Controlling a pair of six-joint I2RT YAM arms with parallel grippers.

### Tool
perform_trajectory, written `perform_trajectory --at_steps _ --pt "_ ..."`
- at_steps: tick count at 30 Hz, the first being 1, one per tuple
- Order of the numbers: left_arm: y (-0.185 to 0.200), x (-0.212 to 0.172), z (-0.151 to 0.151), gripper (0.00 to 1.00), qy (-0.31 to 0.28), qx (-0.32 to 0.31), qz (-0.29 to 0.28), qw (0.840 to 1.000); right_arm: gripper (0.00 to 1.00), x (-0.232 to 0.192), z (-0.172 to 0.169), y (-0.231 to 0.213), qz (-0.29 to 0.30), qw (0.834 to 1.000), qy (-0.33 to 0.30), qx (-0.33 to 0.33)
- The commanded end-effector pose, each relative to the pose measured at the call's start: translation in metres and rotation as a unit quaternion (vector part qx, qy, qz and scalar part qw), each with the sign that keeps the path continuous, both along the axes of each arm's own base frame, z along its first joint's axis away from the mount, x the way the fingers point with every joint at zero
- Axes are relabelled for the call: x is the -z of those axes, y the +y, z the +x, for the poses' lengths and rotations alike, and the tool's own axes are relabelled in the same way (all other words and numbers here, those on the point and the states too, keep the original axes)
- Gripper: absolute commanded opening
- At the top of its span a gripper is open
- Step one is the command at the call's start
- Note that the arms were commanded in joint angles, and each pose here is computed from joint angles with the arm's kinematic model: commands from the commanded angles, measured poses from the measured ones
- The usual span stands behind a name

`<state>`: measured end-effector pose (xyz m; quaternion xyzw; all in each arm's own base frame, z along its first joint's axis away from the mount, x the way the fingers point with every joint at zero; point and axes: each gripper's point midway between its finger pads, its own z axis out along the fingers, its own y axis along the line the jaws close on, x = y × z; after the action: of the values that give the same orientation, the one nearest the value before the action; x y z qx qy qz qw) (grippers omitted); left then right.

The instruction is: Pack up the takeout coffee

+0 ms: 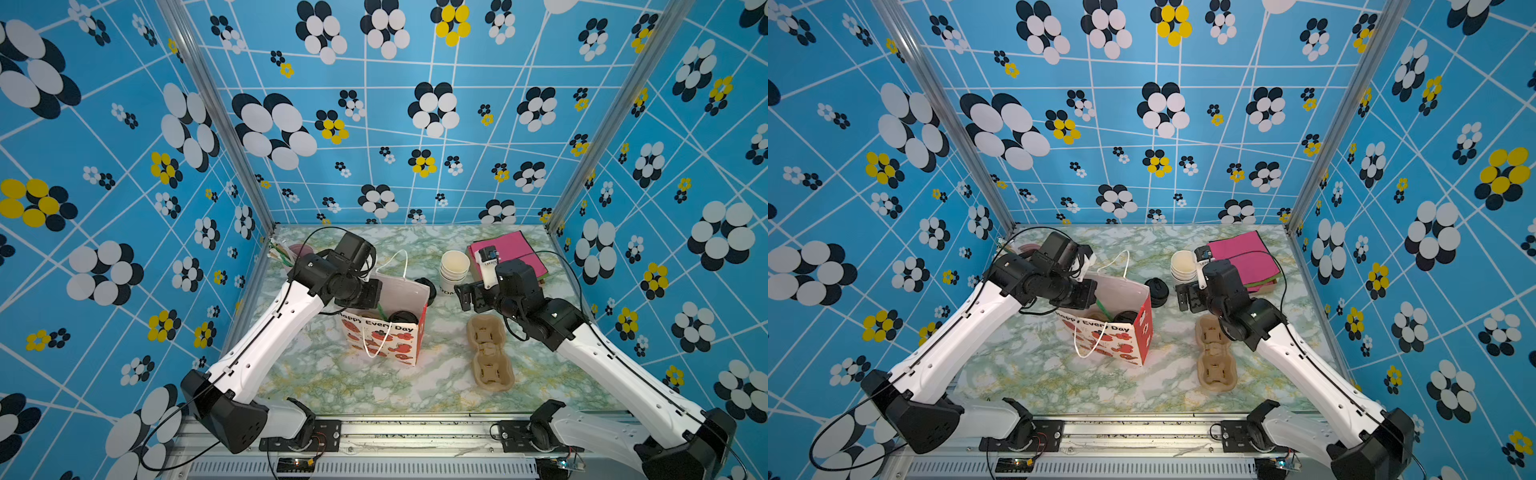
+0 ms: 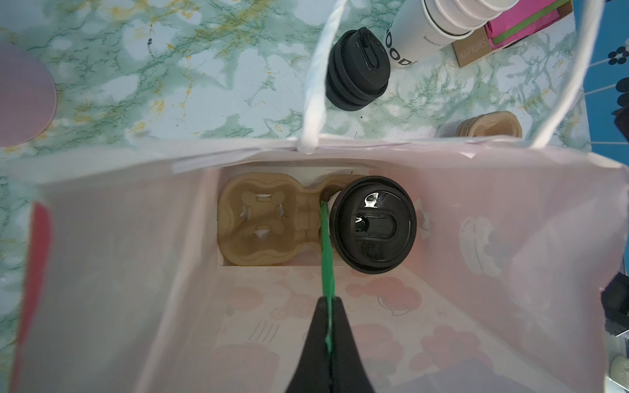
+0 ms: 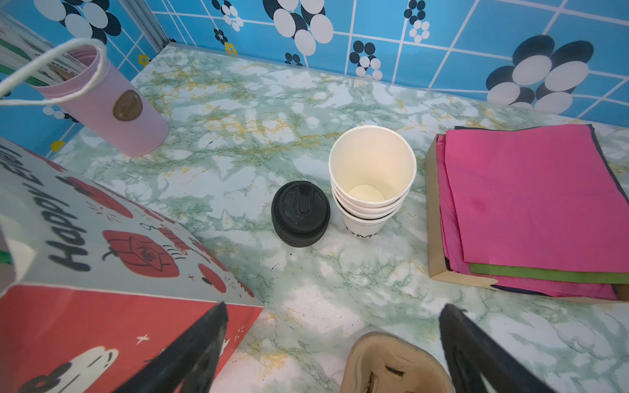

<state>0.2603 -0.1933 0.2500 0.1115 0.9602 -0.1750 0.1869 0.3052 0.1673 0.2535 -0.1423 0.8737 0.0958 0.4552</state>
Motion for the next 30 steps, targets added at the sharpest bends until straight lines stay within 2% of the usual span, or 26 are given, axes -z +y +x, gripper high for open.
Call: perform_trajectory --at_steps 1,7,12,16,18,22,25,30 --pt "-0.010 0.004 -0.001 0.01 0.010 0.015 -0.006 1.000 0.99 0.009 -0.002 -0.008 -0.009 1.000 0.008 0.012" --pt "-0.014 0.004 -0.002 0.10 0.013 0.024 -0.005 1.000 0.99 0.009 -0.002 -0.009 -0.012 1.000 0.008 0.011" --pt "-0.009 -0.020 0.001 0.29 -0.023 0.020 -0.007 1.000 0.99 0.004 -0.002 -0.009 -0.009 1.000 0.003 0.013" --pt "-0.002 -0.050 0.001 0.41 -0.073 0.013 -0.022 0.997 0.99 -0.007 0.001 -0.015 -0.007 1.000 -0.007 0.025" --pt "0.000 -0.064 -0.001 0.51 -0.099 0.011 -0.035 0.994 0.99 -0.012 0.005 -0.023 -0.009 0.999 -0.010 0.040" --pt "0.002 -0.088 -0.005 0.67 -0.150 0.009 -0.069 0.986 0.99 -0.014 0.015 -0.050 -0.020 0.996 -0.005 0.087" --pt "0.005 -0.099 -0.009 0.76 -0.185 0.010 -0.090 0.979 0.99 -0.011 0.026 -0.081 -0.016 0.990 0.012 0.143" --pt "0.010 -0.103 -0.016 0.84 -0.217 0.015 -0.107 0.970 0.99 0.003 0.046 -0.135 0.036 0.969 0.046 0.240"
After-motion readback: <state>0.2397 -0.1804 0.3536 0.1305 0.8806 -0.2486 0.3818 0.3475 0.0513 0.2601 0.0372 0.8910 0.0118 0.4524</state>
